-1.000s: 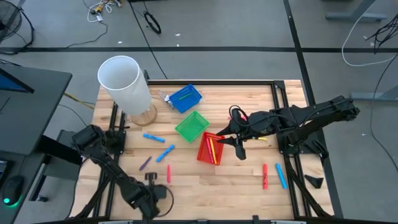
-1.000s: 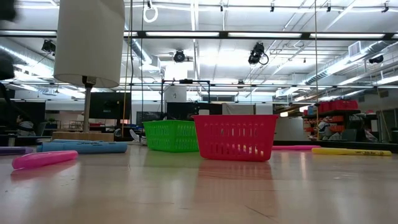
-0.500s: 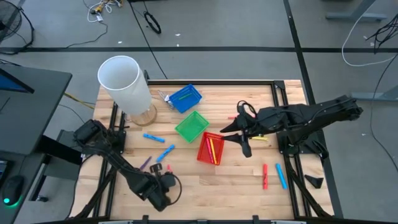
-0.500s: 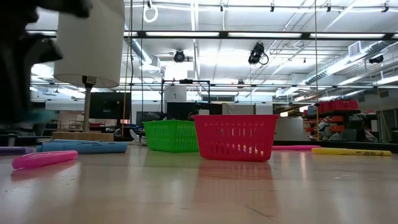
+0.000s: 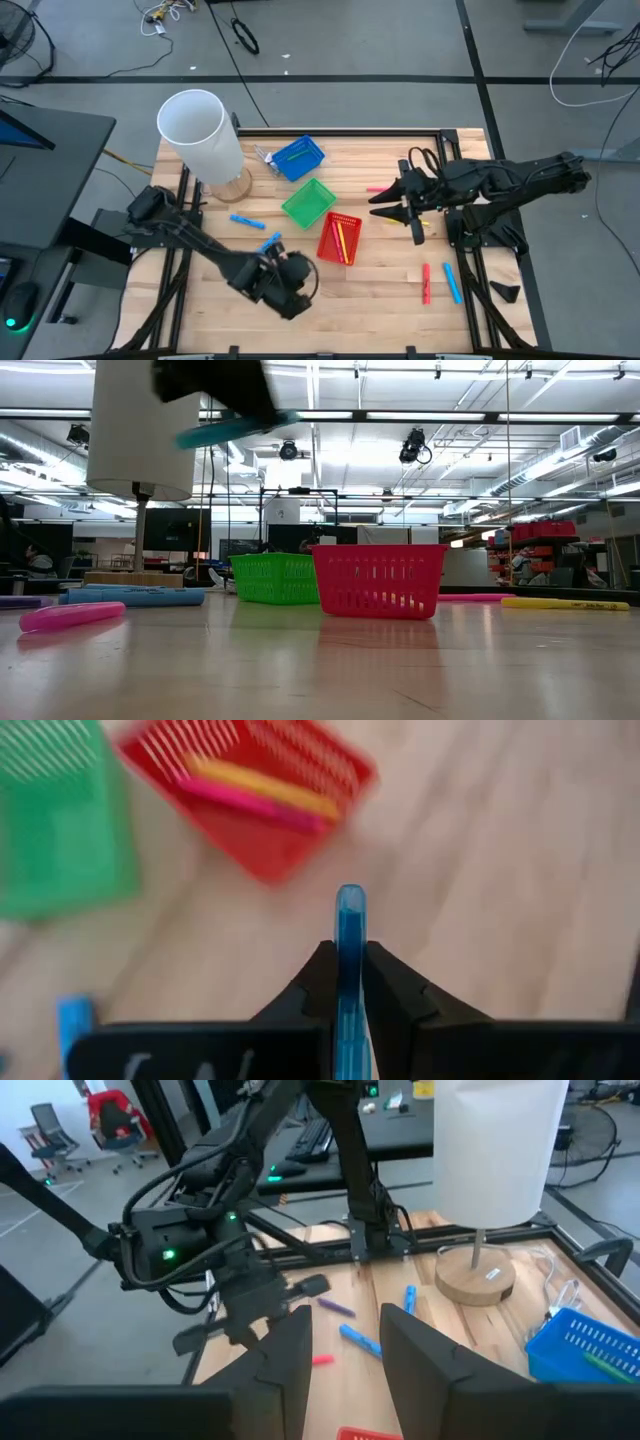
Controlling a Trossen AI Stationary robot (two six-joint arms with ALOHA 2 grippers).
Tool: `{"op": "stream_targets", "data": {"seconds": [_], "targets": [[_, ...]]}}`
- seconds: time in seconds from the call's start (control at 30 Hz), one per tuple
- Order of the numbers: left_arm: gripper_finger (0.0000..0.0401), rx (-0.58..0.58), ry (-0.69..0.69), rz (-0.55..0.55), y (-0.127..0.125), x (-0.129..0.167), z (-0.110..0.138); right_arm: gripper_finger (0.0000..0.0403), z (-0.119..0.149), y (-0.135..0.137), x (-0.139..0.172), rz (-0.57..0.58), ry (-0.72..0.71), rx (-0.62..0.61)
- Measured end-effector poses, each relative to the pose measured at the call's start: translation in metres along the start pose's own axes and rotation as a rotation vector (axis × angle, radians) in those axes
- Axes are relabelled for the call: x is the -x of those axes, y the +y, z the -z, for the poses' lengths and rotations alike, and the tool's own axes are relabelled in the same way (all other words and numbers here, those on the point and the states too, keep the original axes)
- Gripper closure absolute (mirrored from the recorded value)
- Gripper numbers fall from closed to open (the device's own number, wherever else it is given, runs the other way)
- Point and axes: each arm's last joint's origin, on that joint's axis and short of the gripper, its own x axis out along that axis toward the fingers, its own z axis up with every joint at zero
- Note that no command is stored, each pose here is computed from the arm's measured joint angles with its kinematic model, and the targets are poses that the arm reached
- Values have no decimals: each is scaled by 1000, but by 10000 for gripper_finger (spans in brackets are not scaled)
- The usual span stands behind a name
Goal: Pick & Place Markers
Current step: Put the small blue pen into the blue bin
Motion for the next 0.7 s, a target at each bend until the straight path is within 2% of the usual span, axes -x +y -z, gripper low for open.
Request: {"op": "stream_targets", "data": {"seconds": [0.33,0.53,0.7], "targets": [[368,183,-304,-173,20,-13,-47,282,-6,0,12,-17,-57,-12],[372,276,-506,-300,35,-20,-71,282,-17,3,32,-148,-152,-19],[367,284,-601,-394,47,-26,-89,282,-24,4,45,-211,-224,-18]]}}
